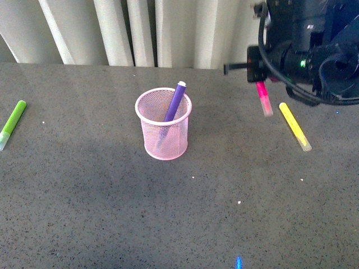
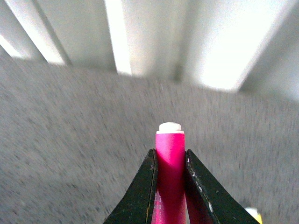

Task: Insert purple and pink pens into pink cup

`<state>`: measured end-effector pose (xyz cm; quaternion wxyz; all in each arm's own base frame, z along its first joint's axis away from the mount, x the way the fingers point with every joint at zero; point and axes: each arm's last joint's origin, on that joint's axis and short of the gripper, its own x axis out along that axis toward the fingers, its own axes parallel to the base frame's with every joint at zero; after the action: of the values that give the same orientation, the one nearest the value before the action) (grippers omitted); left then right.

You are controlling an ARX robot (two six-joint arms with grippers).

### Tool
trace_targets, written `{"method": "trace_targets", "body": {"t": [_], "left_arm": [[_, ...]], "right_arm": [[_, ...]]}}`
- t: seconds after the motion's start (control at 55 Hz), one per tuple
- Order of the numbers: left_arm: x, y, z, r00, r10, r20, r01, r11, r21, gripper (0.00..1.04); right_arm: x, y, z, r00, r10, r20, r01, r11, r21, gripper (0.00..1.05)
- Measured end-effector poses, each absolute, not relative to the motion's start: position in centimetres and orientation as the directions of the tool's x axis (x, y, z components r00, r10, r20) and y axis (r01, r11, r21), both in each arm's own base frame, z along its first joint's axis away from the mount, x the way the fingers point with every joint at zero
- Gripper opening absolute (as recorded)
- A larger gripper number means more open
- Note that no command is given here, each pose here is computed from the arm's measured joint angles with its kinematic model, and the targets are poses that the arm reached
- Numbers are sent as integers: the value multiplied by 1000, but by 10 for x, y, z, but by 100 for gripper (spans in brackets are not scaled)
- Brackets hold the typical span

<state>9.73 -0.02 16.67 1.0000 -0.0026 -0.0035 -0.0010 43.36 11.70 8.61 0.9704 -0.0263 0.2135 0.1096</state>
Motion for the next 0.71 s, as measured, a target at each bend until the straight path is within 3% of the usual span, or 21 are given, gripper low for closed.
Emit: {"method": "trace_targets", "body": {"t": [0.109, 0.218, 0.509, 0.709], "left_arm": [[97, 0, 167, 1000, -2, 7, 2, 1000, -5, 98], [97, 0, 167, 1000, -2, 7, 2, 1000, -5, 98], [97, 0, 167, 1000, -2, 7, 2, 1000, -5, 98], [97, 0, 167, 1000, -2, 7, 2, 1000, -5, 98]], "right_arm": [[424, 137, 127, 913, 309, -265, -330, 943, -37, 12], [409, 164, 146, 897, 415, -156, -430, 900, -77, 12], [380, 214, 150, 802, 596, -35, -597, 797, -96, 12], [379, 230, 143, 794, 607, -12, -607, 794, -32, 12]]}}
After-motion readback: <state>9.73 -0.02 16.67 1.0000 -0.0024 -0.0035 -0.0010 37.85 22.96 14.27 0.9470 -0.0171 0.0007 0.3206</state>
